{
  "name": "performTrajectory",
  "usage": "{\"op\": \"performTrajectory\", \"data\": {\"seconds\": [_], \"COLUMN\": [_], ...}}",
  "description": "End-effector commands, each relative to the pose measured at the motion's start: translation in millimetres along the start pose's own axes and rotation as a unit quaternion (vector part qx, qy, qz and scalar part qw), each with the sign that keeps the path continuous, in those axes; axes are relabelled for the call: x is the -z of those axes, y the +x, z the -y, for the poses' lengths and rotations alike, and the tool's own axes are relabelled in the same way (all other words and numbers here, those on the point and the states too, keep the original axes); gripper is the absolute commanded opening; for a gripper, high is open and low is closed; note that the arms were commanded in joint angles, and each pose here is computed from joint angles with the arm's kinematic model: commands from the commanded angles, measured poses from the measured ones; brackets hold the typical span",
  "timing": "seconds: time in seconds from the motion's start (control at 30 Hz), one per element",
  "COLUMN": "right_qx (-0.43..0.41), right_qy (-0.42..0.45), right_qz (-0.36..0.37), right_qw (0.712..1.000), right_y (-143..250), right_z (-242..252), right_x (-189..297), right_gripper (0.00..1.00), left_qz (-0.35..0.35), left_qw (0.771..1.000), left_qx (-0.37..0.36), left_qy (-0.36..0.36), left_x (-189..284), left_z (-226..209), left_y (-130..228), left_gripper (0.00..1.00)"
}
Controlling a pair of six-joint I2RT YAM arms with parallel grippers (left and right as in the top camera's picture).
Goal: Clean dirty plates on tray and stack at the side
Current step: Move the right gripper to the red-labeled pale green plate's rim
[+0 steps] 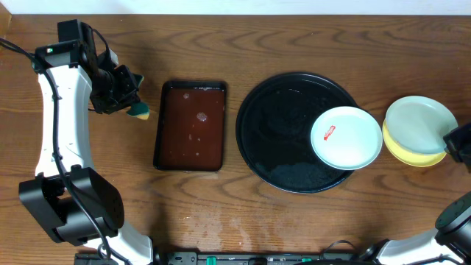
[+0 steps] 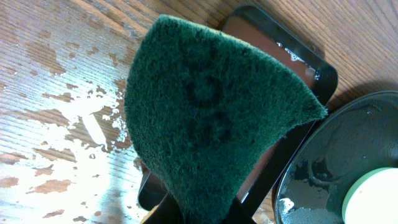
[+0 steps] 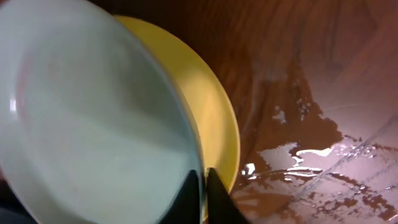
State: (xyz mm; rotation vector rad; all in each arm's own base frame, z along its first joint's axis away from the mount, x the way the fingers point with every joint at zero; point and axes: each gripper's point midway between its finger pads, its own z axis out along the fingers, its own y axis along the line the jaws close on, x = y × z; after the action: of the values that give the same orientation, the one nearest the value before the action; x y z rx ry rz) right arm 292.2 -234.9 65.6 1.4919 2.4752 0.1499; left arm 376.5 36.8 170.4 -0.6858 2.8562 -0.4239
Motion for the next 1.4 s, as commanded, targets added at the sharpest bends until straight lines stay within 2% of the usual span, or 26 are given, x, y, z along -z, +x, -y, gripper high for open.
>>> {"op": "performTrajectory", "data": {"seconds": [0.0, 0.07, 0.27, 0.33, 0.47, 0.6, 0.77, 1.0, 1.17, 1.37], "right_qx": [-0.002, -0.002, 0.064, 0.101, 0.161, 0.263, 0.317, 0.328, 0.313, 0.31], "right_qy": [0.004, -0.006, -0.069, -0.086, -0.094, -0.098, -0.032, 0.026, 0.029, 0.025], "right_qz": [0.007, 0.002, -0.026, -0.035, -0.058, -0.085, -0.071, -0.061, -0.075, -0.1], "right_qw": [1.0, 1.0, 0.995, 0.991, 0.981, 0.956, 0.945, 0.942, 0.946, 0.945], "right_y": [2, 4, 19, 27, 52, 94, 109, 117, 123, 134], "right_z": [7, 3, -24, -39, -67, -106, -113, -110, -106, -103], "right_x": [4, 4, 5, 4, 1, -2, -8, -10, -9, -7], "right_gripper": [0.29, 0.45, 0.61, 0.63, 0.59, 0.53, 0.49, 0.26, 0.19, 0.15], "left_qz": [-0.005, -0.005, -0.005, -0.005, -0.005, -0.005, -0.005, -0.014, -0.018, -0.017], "left_qw": [1.0, 1.0, 1.0, 1.0, 1.0, 1.0, 1.0, 1.0, 1.0, 1.0], "left_qx": [0.0, 0.0, 0.0, 0.0, 0.0, 0.0, 0.0, 0.003, 0.004, 0.004], "left_qy": [-0.001, -0.001, -0.001, -0.001, -0.001, -0.001, -0.001, -0.003, -0.004, -0.004], "left_x": [-2, -2, -2, -2, -2, -2, -2, -7, -12, -14], "left_z": [0, 0, 0, 0, 0, 0, 0, -3, -5, -5], "left_y": [2, 2, 2, 2, 2, 2, 2, 6, 9, 8], "left_gripper": [0.08, 0.08, 0.08, 0.08, 0.08, 0.08, 0.08, 0.08, 0.08, 0.08]}}
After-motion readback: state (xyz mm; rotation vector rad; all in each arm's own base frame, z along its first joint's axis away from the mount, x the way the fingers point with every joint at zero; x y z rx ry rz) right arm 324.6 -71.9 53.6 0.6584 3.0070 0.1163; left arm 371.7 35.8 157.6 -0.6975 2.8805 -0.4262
